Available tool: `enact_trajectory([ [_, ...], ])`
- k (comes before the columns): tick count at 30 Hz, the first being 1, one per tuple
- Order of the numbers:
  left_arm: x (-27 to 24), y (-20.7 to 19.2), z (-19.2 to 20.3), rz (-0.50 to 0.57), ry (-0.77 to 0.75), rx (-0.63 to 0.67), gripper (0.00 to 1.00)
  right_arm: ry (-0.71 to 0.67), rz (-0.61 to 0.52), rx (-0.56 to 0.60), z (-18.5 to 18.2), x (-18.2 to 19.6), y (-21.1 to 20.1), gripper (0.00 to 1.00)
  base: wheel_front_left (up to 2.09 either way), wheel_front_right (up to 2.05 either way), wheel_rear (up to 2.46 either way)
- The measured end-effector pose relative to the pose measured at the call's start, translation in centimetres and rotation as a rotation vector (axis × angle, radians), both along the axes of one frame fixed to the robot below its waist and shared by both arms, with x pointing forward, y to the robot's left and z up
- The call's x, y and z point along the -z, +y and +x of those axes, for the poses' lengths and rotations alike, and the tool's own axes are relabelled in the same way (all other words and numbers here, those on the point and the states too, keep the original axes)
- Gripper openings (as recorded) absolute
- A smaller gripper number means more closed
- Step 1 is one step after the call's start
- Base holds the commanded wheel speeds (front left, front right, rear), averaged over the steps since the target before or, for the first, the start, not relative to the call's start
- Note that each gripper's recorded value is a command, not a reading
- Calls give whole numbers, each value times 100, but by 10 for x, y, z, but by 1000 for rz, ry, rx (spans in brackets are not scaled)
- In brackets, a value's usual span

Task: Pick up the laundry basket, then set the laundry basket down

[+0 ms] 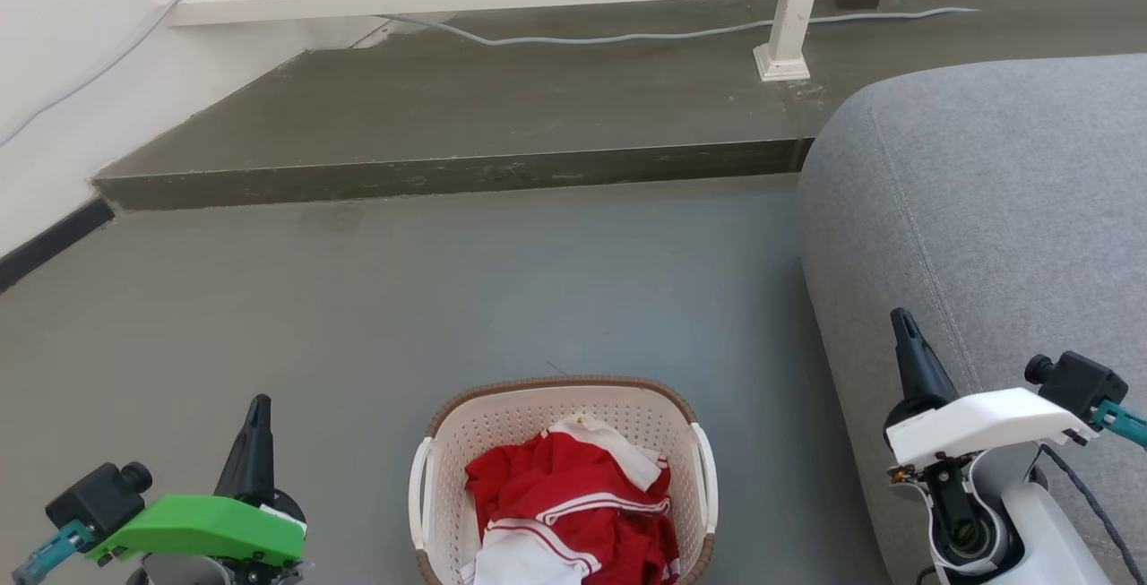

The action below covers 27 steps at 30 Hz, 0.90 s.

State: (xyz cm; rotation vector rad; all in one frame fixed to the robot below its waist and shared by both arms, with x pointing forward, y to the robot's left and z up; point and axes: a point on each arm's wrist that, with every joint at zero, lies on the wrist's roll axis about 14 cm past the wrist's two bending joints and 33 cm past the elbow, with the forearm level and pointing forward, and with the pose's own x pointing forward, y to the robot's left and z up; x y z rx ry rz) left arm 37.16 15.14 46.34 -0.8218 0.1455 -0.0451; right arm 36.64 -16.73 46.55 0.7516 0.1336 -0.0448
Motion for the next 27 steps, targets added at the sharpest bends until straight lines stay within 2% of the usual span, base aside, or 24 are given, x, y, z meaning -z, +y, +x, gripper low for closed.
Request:
enact_trajectory([
  [27, -3, 17, 2, -341, 43, -83, 0, 20, 376, 69, 4, -1, -18, 0, 0, 0, 0],
])
